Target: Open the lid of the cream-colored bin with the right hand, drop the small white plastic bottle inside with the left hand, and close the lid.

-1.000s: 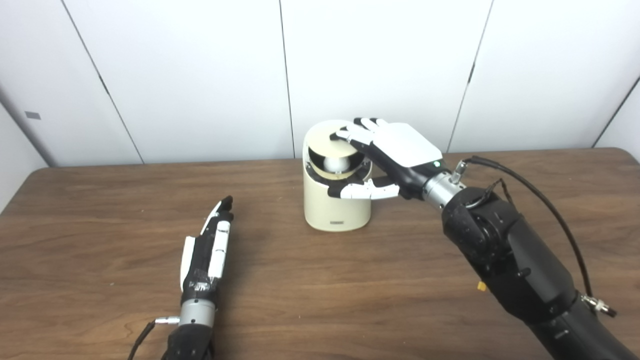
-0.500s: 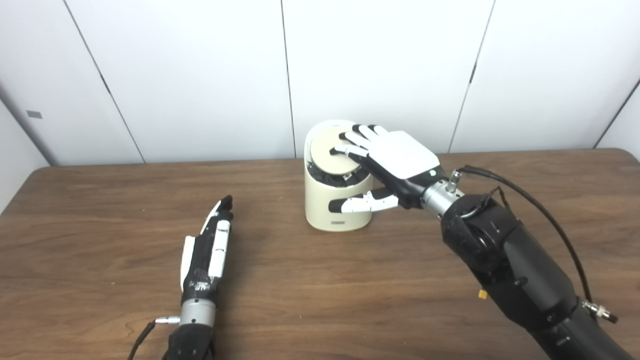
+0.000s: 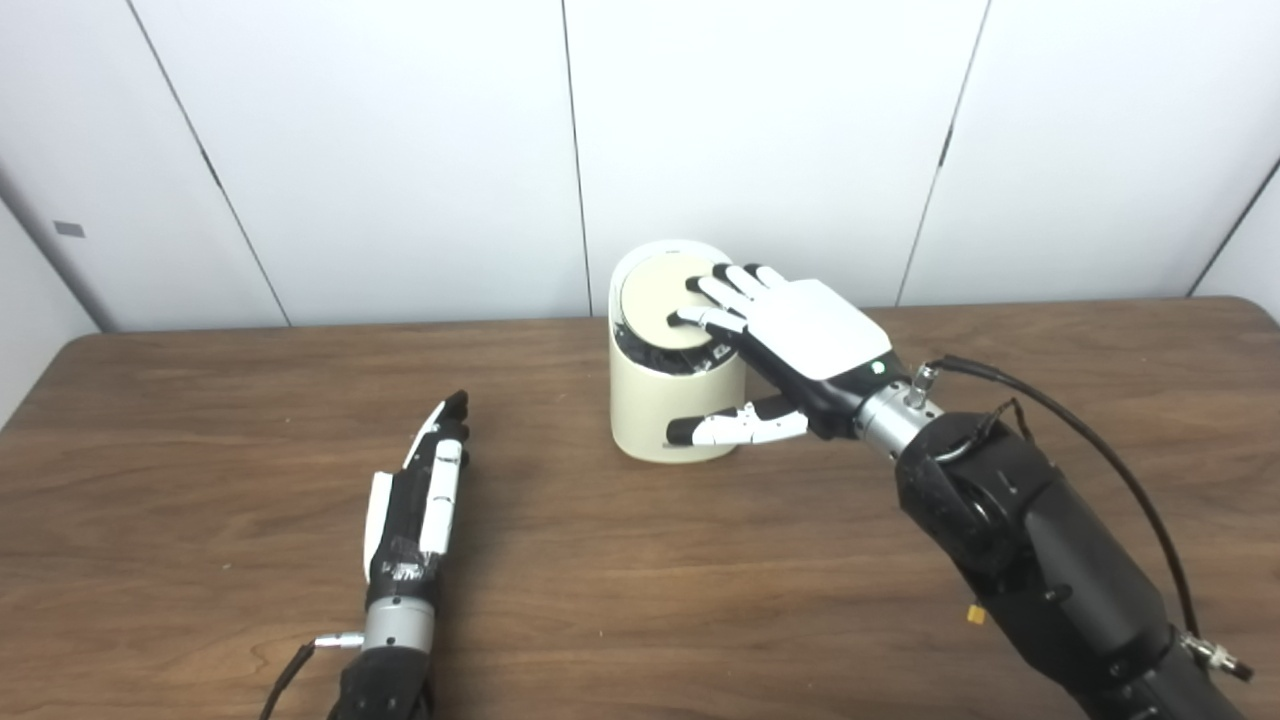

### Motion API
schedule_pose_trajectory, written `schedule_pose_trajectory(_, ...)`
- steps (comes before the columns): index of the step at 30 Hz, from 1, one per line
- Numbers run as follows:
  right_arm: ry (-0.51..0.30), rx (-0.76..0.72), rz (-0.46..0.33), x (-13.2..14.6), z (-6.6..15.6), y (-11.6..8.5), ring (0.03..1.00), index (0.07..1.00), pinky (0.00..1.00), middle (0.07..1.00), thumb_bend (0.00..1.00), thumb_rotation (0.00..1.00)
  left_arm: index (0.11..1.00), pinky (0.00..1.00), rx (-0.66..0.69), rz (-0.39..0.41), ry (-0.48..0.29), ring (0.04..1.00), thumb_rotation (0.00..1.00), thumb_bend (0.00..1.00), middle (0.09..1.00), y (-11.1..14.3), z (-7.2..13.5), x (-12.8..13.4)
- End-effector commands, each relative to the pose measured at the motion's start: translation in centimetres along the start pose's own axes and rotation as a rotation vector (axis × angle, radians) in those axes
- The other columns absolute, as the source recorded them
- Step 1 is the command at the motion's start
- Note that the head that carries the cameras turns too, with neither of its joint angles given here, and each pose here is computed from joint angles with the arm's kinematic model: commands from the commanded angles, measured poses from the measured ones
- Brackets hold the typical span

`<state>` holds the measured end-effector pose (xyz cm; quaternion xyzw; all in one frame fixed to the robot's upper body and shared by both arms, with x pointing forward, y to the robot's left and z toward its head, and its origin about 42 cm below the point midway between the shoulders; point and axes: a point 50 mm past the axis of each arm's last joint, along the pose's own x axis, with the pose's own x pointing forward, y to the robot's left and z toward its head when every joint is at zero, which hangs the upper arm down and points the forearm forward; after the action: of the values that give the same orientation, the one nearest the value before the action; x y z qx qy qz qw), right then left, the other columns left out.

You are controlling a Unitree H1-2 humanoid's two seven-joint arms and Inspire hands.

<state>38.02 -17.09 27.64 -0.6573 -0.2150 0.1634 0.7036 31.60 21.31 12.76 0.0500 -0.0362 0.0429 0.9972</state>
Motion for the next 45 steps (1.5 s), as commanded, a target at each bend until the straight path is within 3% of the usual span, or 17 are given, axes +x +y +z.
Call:
schedule_pose_trajectory(1, 0.007, -0.036, -0.005, -0.2, -0.5, -0.8, 1.000, 0.839, 1.00, 0.975, 0.58, 1.00, 0.936, 0.89, -0.016, -0.009, -0.044, 0.935, 1.00, 0.44, 0.947, -0.4, 1.2, 0.4)
schedule_pose_trajectory(12, 0.032, -0.063, 0.035, 0.2, -0.5, -0.4, 1.000, 0.839, 1.00, 0.993, 0.59, 1.00, 0.928, 0.90, -0.012, -0.011, -0.046, 0.923, 1.00, 0.45, 0.941, -0.8, 1.5, 0.4)
schedule_pose_trajectory(18, 0.031, -0.083, 0.063, 0.4, -0.5, -0.3, 1.000, 0.789, 1.00, 1.000, 0.60, 1.00, 0.917, 0.88, -0.009, -0.001, -0.061, 0.914, 1.00, 0.45, 0.932, -0.9, 1.8, 0.4)
schedule_pose_trajectory(26, 0.034, -0.080, 0.069, 0.4, -0.4, -0.2, 1.000, 0.804, 1.00, 1.000, 0.60, 1.00, 0.916, 0.92, -0.013, -0.006, -0.059, 0.927, 0.98, 0.49, 0.937, -1.0, 2.0, 0.4)
schedule_pose_trajectory(32, 0.038, -0.026, -0.007, 0.2, 0.0, -1.3, 1.000, 0.890, 1.00, 1.000, 0.58, 1.00, 0.909, 0.96, -0.015, -0.012, -0.027, 0.946, 0.93, 0.51, 0.944, -0.9, 1.9, 0.3)
schedule_pose_trajectory(35, 0.045, 0.015, -0.054, -0.1, 0.2, -2.0, 1.000, 0.987, 1.00, 1.000, 0.59, 1.00, 0.896, 0.90, -0.006, -0.004, -0.016, 0.928, 0.92, 0.51, 0.933, -0.9, 1.8, 0.3)
schedule_pose_trajectory(39, 0.057, 0.058, -0.124, -0.5, 0.1, -2.6, 1.000, 1.000, 1.00, 1.000, 0.57, 1.00, 0.898, 0.98, -0.003, -0.015, -0.002, 0.945, 0.90, 0.51, 0.940, -0.9, 1.6, 0.3)
schedule_pose_trajectory(45, 0.085, 0.114, -0.195, -1.1, -0.4, -2.9, 1.000, 1.000, 1.00, 1.000, 0.53, 0.98, 0.881, 0.92, -0.017, -0.006, -0.009, 0.911, 0.86, 0.47, 0.921, -1.1, 1.6, 0.1)
